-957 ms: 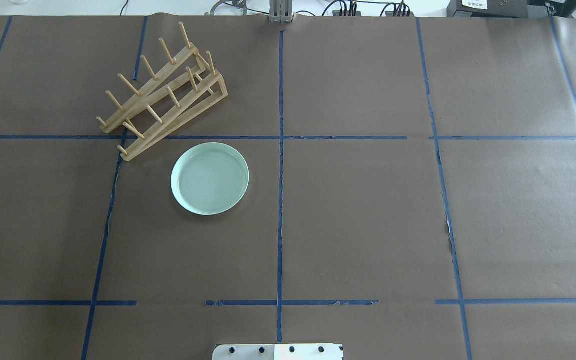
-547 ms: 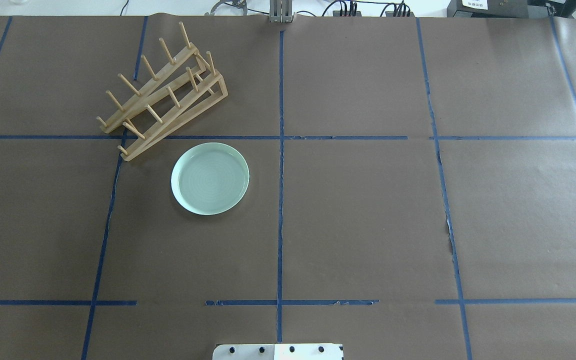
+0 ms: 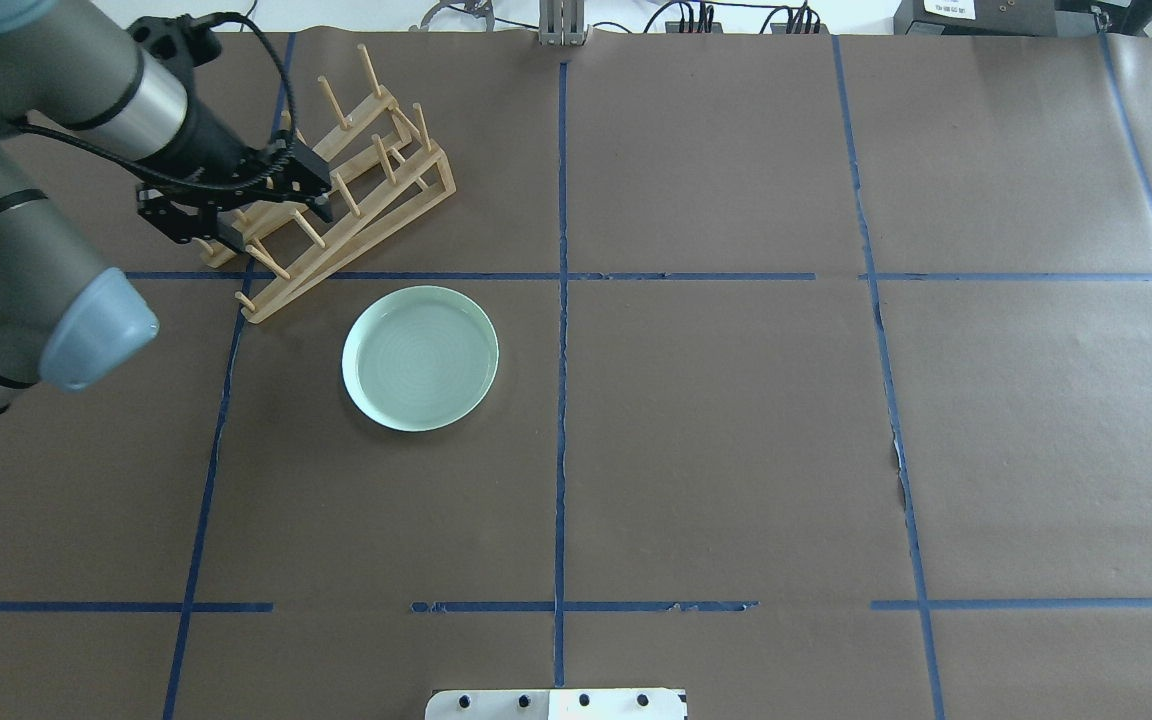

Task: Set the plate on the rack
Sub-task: 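Move the left gripper past the rack down to the pale green plate's rim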

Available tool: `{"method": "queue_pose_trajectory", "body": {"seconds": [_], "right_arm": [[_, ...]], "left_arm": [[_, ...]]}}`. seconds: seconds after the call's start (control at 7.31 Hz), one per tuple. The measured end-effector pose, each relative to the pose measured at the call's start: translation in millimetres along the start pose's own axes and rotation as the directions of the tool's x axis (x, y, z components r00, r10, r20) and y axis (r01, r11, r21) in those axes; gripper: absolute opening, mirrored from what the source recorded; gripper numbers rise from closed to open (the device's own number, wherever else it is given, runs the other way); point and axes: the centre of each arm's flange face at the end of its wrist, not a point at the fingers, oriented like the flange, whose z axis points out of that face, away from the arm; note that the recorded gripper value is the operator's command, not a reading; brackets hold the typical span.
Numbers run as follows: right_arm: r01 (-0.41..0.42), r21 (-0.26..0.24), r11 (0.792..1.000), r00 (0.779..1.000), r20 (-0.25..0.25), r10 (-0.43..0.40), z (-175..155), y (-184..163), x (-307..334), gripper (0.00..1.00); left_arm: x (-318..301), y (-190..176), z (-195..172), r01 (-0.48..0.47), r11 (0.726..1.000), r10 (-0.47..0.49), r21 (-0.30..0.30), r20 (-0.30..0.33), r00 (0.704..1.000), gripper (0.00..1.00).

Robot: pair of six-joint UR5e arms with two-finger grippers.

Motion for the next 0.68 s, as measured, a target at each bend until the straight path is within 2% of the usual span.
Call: {"method": "queue_pose_trajectory", "body": {"seconds": [0.27,0.41,0.68], "right_arm": [[0.0,0.0,1.0,1.0,0.0,0.0,0.2,0.3,0.2,1.0],[0.0,0.0,1.0,1.0,0.0,0.0,0.2,0.3,0.2,1.0],[0.0,-0.001,1.0,1.0,0.0,0.0,0.2,0.3,0.2,1.0]], "left_arm": [[81.2,34.1,62.8,0.014,1.0,-0.016,0.018,0.111,0.994,0.96],[107.7,52.5,98.5,-0.008,0.999,0.003,0.033,0.161,0.987,0.93],[141.4,81.2,147.5,-0.074,0.996,0.061,0.052,0.217,0.974,0.87]]}}
